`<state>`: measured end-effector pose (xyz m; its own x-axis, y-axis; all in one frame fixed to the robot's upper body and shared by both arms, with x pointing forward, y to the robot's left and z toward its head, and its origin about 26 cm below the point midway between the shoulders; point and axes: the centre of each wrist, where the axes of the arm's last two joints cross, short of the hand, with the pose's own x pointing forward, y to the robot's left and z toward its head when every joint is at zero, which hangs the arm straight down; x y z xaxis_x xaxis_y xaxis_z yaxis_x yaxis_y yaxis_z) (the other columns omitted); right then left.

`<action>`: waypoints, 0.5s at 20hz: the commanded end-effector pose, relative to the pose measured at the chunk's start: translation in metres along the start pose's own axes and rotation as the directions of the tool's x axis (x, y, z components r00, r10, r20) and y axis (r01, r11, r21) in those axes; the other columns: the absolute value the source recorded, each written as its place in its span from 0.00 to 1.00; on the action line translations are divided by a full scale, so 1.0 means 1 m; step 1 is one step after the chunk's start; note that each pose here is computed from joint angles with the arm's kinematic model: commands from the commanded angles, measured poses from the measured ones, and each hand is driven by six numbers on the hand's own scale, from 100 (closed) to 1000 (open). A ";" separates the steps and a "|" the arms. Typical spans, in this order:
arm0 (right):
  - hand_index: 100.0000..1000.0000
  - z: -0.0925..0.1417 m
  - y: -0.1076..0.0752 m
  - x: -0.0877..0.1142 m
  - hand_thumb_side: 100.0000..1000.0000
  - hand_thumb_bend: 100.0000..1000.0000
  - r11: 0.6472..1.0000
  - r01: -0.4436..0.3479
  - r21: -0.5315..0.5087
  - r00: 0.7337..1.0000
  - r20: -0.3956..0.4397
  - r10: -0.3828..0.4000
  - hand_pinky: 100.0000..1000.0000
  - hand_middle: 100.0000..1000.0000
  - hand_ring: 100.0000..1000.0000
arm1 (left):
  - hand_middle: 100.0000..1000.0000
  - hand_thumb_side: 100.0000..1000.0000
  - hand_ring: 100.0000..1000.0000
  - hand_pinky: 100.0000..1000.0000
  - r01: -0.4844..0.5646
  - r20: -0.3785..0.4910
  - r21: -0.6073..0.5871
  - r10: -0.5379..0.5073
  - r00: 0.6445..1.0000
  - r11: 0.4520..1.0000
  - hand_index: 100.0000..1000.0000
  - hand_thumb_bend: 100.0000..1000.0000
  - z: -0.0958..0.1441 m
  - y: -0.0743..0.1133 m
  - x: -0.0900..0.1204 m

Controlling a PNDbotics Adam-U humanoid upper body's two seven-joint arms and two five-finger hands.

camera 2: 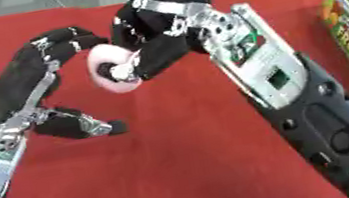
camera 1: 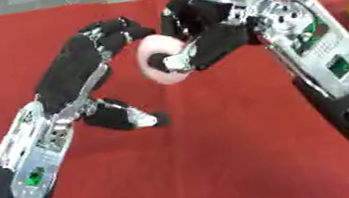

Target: Pick up the objects with one hand, pass them to the other hand, and then place them into the box on the other side of the table.

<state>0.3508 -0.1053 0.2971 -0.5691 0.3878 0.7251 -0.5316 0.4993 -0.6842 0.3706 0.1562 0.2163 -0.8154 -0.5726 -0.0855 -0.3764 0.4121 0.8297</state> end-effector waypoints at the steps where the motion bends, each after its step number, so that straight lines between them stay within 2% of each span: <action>1: 0.35 0.006 -0.009 0.012 0.00 0.27 0.999 -0.031 -0.026 0.999 0.034 0.032 0.62 0.22 0.53 | 0.64 0.42 0.63 0.73 0.017 0.008 -0.016 -0.017 1.000 1.000 0.80 0.97 -0.002 0.002 0.000; 4: 0.35 0.009 -0.012 0.014 0.00 0.27 0.999 -0.039 -0.032 0.998 0.039 0.041 0.62 0.23 0.53 | 0.64 0.47 0.63 0.72 0.024 -0.028 -0.025 -0.025 0.999 0.999 0.80 0.98 0.000 0.000 -0.003; 7: 0.35 0.013 -0.016 0.017 0.00 0.27 0.998 -0.046 -0.048 0.998 0.047 0.048 0.62 0.23 0.53 | 0.63 0.46 0.62 0.71 0.031 -0.076 -0.017 -0.032 0.997 0.999 0.79 0.96 0.003 -0.001 -0.006; 10: 0.35 0.022 -0.026 0.021 0.00 0.26 0.994 -0.051 -0.096 0.997 0.057 0.057 0.62 0.23 0.53 | 0.60 0.46 0.60 0.71 0.015 -0.146 -0.001 -0.015 0.989 1.000 0.77 0.89 0.010 -0.004 -0.011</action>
<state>0.3443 -0.1196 0.3131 -0.5996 0.3762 0.7064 -0.4820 0.5349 -0.6940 0.3762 0.1634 0.2015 -0.7514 -0.6596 -0.0186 -0.3662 0.3935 0.8432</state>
